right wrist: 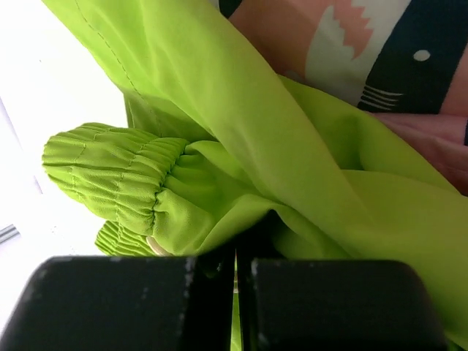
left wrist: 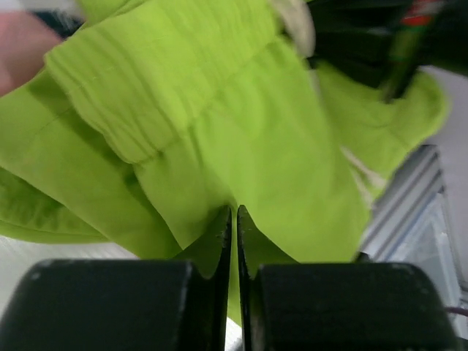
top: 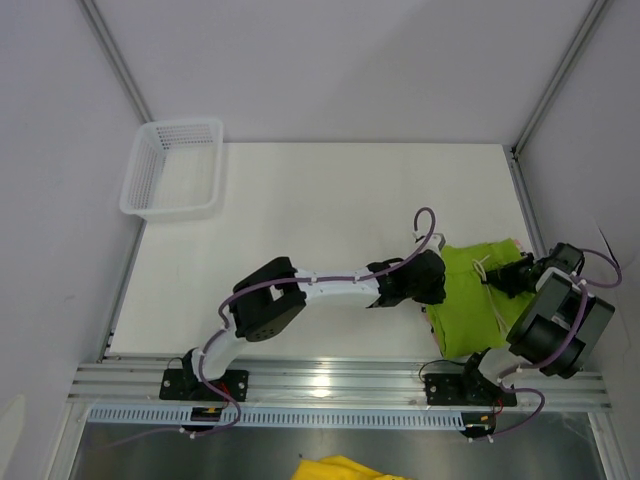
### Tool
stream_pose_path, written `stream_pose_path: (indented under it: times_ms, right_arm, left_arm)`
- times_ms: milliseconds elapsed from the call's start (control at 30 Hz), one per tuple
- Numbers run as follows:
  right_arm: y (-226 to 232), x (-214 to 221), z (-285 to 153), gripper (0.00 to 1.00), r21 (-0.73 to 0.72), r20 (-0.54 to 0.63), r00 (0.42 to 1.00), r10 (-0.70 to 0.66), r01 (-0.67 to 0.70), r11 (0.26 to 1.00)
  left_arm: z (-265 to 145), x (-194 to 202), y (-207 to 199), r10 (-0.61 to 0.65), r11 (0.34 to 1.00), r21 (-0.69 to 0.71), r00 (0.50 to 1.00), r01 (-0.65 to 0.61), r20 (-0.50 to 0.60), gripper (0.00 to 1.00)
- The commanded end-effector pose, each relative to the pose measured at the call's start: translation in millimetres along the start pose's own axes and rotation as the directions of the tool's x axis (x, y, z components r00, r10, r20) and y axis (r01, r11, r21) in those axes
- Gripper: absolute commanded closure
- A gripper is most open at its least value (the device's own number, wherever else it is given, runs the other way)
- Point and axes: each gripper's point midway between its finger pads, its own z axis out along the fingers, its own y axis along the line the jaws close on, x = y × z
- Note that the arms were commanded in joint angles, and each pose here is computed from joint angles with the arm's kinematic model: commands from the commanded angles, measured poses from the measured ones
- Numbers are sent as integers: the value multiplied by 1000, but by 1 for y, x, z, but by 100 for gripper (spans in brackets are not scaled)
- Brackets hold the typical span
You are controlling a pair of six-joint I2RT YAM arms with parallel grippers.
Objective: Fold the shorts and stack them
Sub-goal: Neatly place the folded shorts to the corner
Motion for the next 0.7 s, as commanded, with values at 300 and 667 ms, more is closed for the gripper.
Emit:
stream_pose_path:
  times_ms: [300,667]
  right_arm:
    - [38,-22,-34,97,-82,134,986,-103,115,990]
    - [120,-21,-118,20,-135,333,884,-328,389,911]
  left_arm:
    - [-1,-17,4,-57,998,38,998,57,-2,96]
    - [-106,-85,-19,60,997,31,988,-66,143,24]
